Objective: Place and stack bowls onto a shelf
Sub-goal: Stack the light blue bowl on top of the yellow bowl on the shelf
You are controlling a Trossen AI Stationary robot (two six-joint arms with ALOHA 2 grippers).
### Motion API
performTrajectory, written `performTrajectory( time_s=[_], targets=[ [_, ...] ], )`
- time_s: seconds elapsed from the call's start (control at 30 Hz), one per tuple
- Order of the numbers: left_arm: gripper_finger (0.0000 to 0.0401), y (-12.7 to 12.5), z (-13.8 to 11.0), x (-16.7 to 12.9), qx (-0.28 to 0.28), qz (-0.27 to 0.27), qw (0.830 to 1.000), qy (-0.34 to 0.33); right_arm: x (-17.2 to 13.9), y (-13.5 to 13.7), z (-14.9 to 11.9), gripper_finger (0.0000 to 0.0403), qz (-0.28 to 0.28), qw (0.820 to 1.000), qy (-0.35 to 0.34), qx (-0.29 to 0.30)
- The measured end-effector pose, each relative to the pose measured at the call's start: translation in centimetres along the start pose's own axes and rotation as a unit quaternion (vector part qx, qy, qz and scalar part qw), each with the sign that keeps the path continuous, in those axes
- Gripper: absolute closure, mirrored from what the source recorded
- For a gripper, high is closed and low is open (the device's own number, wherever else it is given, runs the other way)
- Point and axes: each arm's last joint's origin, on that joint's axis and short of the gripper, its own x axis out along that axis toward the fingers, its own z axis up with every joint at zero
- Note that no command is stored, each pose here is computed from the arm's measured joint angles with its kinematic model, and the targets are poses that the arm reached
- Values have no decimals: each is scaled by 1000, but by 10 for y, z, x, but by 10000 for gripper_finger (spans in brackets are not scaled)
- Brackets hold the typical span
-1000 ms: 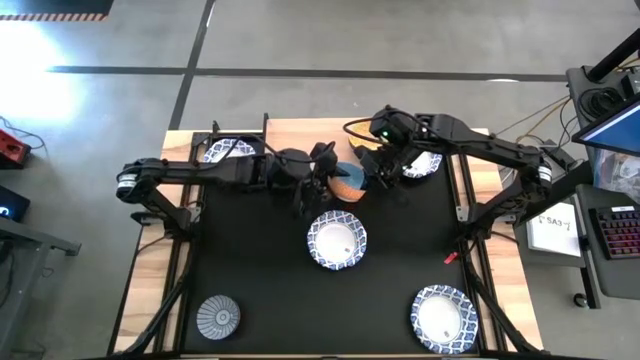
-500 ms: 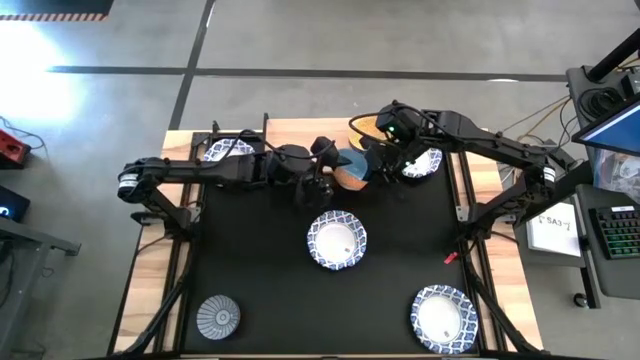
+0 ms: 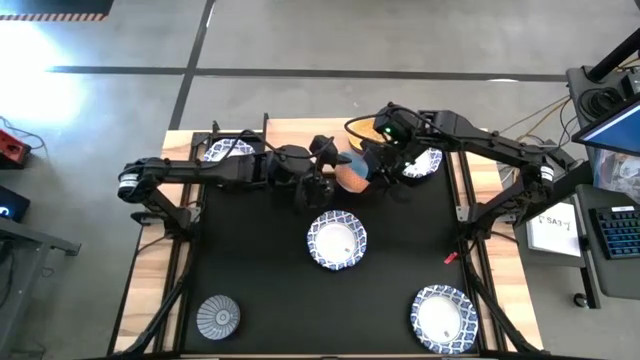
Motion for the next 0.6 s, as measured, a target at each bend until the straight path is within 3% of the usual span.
performTrajectory(
  time_s=[0.4,0.6],
  targets=[
    [72,0,0,4,7,9,1000,8,-1,2,-3,391,0,1000,11,-3],
    [72,-2,-1,4,-24,1,1000,18,-1,2,-2,391,2,1000,8,-7]
  ],
)
